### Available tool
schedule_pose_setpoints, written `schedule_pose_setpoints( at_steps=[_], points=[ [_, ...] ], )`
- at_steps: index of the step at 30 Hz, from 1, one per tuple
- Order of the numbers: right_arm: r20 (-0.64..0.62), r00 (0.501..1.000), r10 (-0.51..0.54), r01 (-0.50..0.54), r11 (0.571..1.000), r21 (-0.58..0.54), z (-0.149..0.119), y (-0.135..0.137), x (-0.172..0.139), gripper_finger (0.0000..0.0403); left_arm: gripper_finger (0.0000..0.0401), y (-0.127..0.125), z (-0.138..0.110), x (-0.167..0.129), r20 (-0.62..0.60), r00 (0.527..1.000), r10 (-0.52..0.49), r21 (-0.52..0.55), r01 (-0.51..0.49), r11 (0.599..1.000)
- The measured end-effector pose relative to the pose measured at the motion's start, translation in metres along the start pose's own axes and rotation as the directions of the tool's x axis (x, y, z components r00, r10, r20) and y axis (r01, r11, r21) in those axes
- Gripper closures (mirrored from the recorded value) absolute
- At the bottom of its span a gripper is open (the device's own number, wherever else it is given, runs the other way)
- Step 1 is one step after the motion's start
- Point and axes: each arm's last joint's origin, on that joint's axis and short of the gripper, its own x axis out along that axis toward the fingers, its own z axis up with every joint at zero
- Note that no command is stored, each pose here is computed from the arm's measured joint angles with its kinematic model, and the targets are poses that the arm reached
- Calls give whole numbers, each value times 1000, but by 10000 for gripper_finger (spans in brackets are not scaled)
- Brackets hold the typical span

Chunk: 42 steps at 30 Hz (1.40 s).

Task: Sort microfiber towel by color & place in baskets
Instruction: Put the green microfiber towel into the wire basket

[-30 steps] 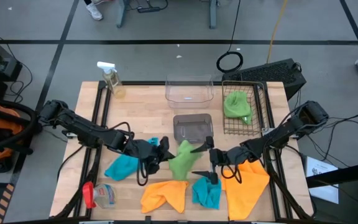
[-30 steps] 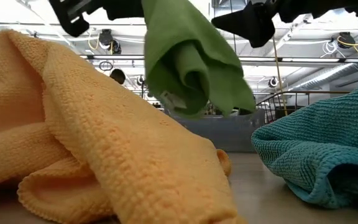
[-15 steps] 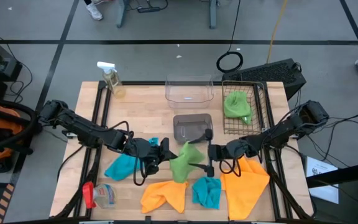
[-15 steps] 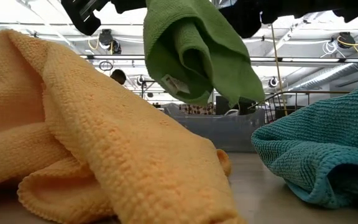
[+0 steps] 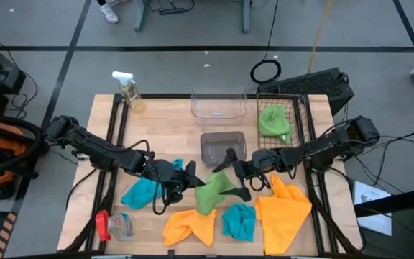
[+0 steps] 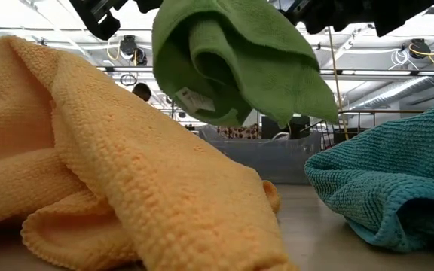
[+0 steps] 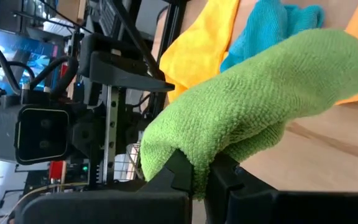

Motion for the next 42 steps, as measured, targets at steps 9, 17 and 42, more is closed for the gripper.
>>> schedule_pose_setpoints(
  at_steps=[9, 17, 42],
  points=[
    [-1, 1000, 20, -20, 1000, 20, -3, 0, 3, 17, 386, 8, -2, 1, 12, 998, 67, 33, -68, 997],
    [-9, 1000, 0, 0, 1000, 15, -7, -1, 7, 140, 386, 9, -6, 1, 5, 998, 68, 25, -68, 997],
    [-52, 984, -170, 172, 984, 36, 15, 1, -29, 400, 205, 6, -13, -6, -561, 795, 229, -556, -568, 607]
  ],
)
